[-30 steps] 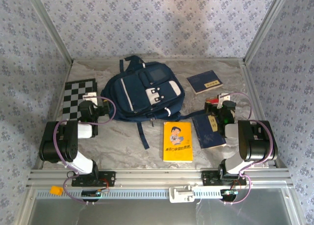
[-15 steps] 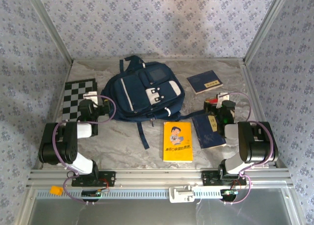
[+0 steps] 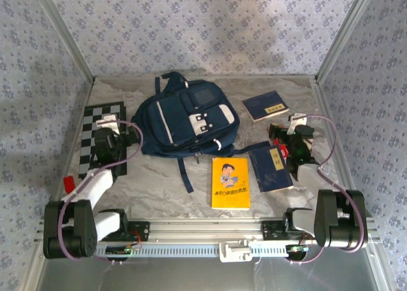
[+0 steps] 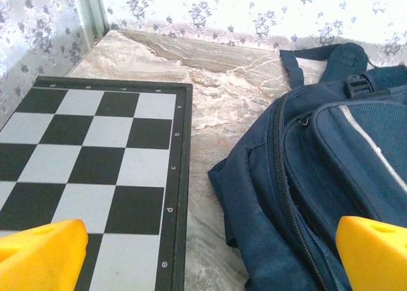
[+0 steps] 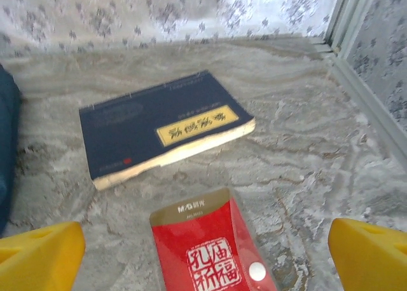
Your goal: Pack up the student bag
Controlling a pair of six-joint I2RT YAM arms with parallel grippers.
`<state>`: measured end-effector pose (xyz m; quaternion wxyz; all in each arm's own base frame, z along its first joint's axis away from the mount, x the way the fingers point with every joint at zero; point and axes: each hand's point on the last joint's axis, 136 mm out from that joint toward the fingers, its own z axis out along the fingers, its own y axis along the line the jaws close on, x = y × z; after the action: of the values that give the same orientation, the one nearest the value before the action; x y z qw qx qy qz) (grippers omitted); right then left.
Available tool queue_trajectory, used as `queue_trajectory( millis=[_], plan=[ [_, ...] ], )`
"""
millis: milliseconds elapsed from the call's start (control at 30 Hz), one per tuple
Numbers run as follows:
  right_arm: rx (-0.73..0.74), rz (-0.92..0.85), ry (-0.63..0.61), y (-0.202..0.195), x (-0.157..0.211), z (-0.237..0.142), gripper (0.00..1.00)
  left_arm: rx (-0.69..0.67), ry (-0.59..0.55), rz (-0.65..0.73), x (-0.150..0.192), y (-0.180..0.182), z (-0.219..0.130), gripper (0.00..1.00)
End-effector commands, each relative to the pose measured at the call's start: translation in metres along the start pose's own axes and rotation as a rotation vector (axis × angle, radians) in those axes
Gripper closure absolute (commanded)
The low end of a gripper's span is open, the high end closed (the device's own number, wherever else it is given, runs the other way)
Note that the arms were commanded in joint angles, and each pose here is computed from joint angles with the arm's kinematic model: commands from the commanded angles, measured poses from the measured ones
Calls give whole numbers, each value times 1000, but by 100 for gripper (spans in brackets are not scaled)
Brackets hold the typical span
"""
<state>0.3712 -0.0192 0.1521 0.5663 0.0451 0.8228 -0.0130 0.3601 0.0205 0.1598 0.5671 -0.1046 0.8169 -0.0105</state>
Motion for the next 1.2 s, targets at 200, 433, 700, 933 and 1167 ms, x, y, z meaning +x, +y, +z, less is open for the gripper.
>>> queue_trajectory(
  millis=[200,433,700,933,1167],
  plan=[
    [138,531,295,-31,38,-38,0,-103,108,-395,-6,14,-38,0],
    [-24,548,374,3,43,-46,0,40,278,-481,17,-12,-48,0],
    [-172,465,520,76,54,-60,0,210,424,-559,36,-48,-71,0],
    [-299,513,643,152,66,-71,0,306,506,-536,55,-83,-91,0],
    [-404,562,716,222,78,-71,0,395,529,-451,73,-124,-108,0]
  ],
)
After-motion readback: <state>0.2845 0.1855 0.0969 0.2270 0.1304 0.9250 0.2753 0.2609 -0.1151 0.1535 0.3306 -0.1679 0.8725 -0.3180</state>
